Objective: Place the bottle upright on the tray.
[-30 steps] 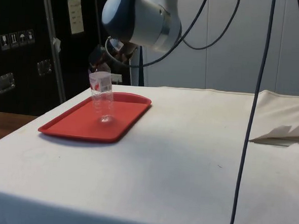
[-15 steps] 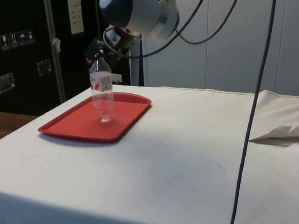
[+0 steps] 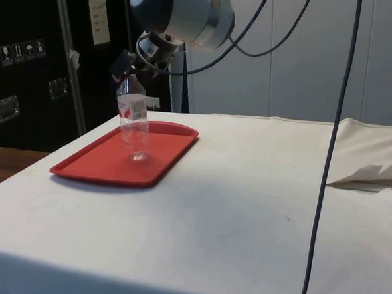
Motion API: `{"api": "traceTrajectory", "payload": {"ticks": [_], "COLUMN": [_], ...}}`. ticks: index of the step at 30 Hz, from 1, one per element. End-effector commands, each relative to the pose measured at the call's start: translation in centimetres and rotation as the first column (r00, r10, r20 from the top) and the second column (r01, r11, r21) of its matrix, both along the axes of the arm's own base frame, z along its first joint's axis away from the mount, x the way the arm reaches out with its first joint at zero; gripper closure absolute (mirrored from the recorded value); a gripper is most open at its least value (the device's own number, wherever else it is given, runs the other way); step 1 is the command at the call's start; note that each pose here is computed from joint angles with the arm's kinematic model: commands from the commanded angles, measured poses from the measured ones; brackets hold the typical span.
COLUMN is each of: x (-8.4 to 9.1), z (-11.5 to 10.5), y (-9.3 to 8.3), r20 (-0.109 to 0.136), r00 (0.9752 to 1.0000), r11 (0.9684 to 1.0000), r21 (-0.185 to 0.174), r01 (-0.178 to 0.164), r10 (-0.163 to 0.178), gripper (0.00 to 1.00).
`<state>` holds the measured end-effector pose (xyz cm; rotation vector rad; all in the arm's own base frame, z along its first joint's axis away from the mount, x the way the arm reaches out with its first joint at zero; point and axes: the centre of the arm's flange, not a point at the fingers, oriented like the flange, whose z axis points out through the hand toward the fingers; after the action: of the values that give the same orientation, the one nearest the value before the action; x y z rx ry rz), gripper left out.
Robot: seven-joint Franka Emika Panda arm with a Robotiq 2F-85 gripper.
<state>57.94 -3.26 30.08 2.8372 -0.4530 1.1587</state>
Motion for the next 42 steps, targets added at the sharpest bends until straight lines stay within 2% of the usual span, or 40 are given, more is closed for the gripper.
{"api": "traceTrajectory", "payload": {"ticks": [1, 6, 7, 8, 13, 15, 16, 17, 24, 25, 26, 34, 35, 36, 42], "x": [-0.4, -0.5, 0.0, -0.5, -0.5, -0.5, 0.0, -0.6, -0.4, 0.1, -0.5, -0.9, -0.4, -0.9, -1.2], "z": [-1.0, -1.3, -0.2, -1.3, -1.6, -1.4, -0.4, -1.4, 0.0, 0.5, 0.2, 2.2, 2.8, 2.4, 3.9], "y": [-0.7, -0.8, -0.1, -0.7, -0.7, -0.7, 0.0, -0.6, -0.3, 0.1, -0.3, -0.5, 0.1, -0.4, -0.6], "r20": [-0.027, -0.040, -0.014, -0.042, -0.052, -0.051, -0.026, -0.051, -0.029, -0.011, -0.026, 0.000, 0.018, 0.002, 0.023], "r00": [0.9996, 0.9991, 0.9996, 0.9989, 0.9980, 0.9978, 0.9982, 0.9977, 0.9979, 0.9979, 0.9979, 0.9974, 0.9968, 0.9972, 0.9962], "r11": [0.9999, 0.9995, 0.9996, 0.9994, 0.9983, 0.9980, 0.9979, 0.9978, 0.9973, 0.9972, 0.9972, 0.9963, 0.9961, 0.9961, 0.9954], "r21": [-0.013, -0.025, -0.013, -0.027, -0.042, -0.045, -0.035, -0.046, -0.044, -0.039, -0.043, -0.046, -0.044, -0.047, -0.049], "r01": [0.002, -0.016, -0.025, -0.020, -0.039, -0.045, -0.054, -0.047, -0.060, -0.064, -0.061, -0.073, -0.077, -0.075, -0.083], "r10": [-0.003, 0.015, 0.024, 0.019, 0.037, 0.042, 0.053, 0.045, 0.058, 0.063, 0.060, 0.073, 0.077, 0.075, 0.084], "gripper": [0.00, 0.00, 0.00, 0.00, 0.00, 0.00, 0.00, 0.00, 0.00, 0.00, 0.00, 0.00, 0.00, 0.00, 0.00]}}
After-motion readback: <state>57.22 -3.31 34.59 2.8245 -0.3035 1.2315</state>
